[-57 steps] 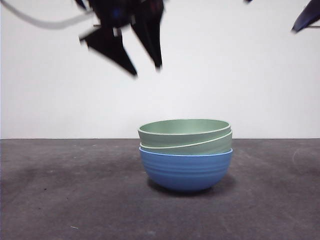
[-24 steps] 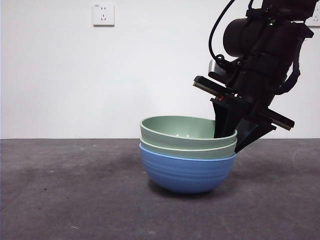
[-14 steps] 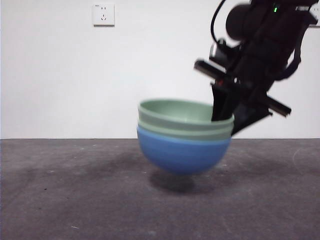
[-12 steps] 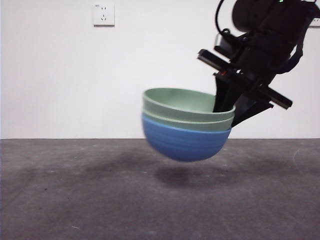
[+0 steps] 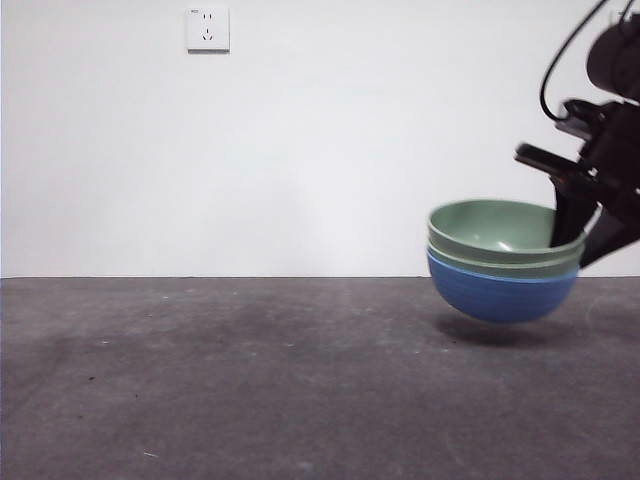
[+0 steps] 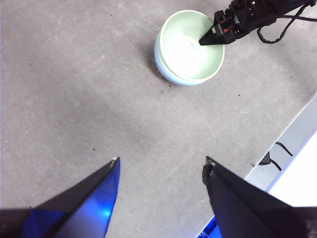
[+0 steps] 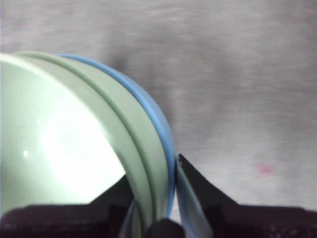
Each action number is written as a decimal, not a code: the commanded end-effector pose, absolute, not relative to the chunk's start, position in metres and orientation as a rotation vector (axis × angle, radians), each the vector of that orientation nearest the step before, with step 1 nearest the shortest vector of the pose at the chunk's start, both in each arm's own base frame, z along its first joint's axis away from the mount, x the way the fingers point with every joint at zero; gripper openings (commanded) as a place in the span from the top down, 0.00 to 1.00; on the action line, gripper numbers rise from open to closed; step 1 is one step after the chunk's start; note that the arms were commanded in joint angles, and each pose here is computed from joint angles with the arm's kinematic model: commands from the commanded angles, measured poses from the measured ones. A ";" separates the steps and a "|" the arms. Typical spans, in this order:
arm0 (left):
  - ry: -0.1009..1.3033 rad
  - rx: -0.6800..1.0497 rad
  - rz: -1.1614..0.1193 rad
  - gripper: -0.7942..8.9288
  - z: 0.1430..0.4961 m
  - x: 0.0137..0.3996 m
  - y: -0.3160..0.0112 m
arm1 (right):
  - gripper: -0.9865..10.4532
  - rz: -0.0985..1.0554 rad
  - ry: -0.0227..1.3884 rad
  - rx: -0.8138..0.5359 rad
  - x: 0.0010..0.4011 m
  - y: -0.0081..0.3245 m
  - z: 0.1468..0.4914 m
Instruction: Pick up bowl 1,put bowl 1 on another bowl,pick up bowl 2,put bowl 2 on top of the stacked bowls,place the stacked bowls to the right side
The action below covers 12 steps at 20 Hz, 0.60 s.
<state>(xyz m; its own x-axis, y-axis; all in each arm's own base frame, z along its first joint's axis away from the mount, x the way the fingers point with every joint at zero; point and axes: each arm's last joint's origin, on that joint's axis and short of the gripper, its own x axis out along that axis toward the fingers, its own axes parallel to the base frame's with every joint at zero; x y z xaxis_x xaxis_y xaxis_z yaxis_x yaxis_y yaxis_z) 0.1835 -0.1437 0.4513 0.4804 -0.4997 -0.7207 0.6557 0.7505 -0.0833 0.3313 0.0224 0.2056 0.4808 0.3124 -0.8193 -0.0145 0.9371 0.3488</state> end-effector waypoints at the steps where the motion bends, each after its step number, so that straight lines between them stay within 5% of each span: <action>1: 0.799 0.223 -0.719 0.63 0.451 0.183 -0.144 | 0.93 0.191 1.054 0.333 0.338 0.017 0.198; 9: 0.801 0.221 -0.718 0.63 0.451 0.183 -0.144 | 0.92 0.180 1.142 0.331 0.345 0.014 0.168; 12: 0.799 0.221 -0.718 0.63 0.451 0.183 -0.144 | 0.77 0.182 1.150 0.334 0.344 0.014 0.168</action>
